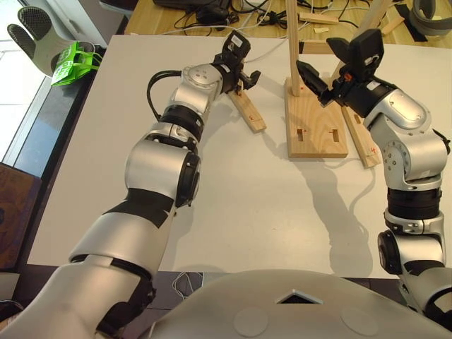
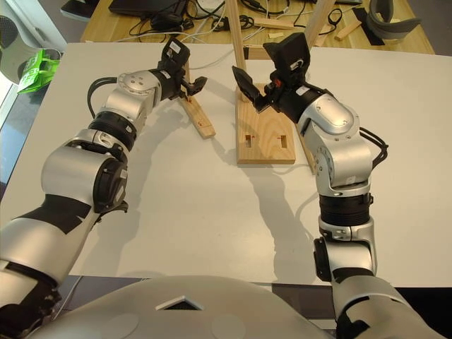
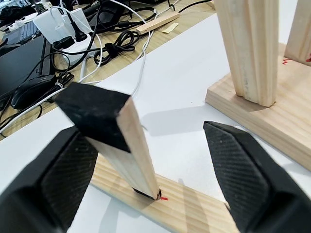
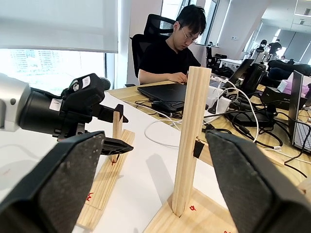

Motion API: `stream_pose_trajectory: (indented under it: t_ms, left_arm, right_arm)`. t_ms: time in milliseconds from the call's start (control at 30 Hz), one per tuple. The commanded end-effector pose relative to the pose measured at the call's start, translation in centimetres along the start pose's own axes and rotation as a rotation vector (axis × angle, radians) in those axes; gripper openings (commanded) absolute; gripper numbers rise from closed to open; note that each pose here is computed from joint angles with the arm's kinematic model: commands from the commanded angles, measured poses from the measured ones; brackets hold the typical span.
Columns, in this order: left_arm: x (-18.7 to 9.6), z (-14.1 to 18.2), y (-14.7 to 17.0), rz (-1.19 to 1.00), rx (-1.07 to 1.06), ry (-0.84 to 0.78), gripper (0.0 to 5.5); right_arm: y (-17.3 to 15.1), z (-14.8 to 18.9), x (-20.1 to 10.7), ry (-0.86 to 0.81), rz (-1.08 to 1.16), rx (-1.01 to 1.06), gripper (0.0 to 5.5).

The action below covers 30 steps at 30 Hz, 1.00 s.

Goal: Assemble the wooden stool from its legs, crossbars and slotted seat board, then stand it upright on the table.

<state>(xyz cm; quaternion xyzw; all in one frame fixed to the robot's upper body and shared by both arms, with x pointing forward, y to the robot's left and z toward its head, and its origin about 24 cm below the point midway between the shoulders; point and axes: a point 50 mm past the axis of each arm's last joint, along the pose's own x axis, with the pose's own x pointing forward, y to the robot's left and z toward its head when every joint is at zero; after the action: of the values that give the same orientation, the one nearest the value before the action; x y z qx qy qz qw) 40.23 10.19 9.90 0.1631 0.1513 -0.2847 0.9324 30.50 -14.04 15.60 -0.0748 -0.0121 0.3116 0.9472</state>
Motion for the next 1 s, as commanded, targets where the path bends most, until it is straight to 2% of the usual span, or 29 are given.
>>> stream_pose_trajectory:
  t_ms: [33,500,800,1000]
  left_arm:
    - [0.1,-0.3,-0.2,-0.004,-0.018,0.018,3.44]
    - [-0.1,-0.6,0.0,-0.012,-0.057,0.043,1.39]
    - [-0.4,-0.2,0.9,0.038,-0.063,0.026,1.32]
    - [-0.9,1.4,2.3,0.087,-0.022,-0.049,1.32]
  right_arm:
    - [0.1,0.1,-0.1,-0.004,0.003,-0.013,3.83]
    - [0.0,0.2,0.0,-0.009,0.002,-0.02,3.83]
    - [-0.3,0.5,0.0,-0.029,-0.015,-0.004,3.83]
    - [-2.1,1.0,-0.6,-0.044,-0.097,0.096,3.83]
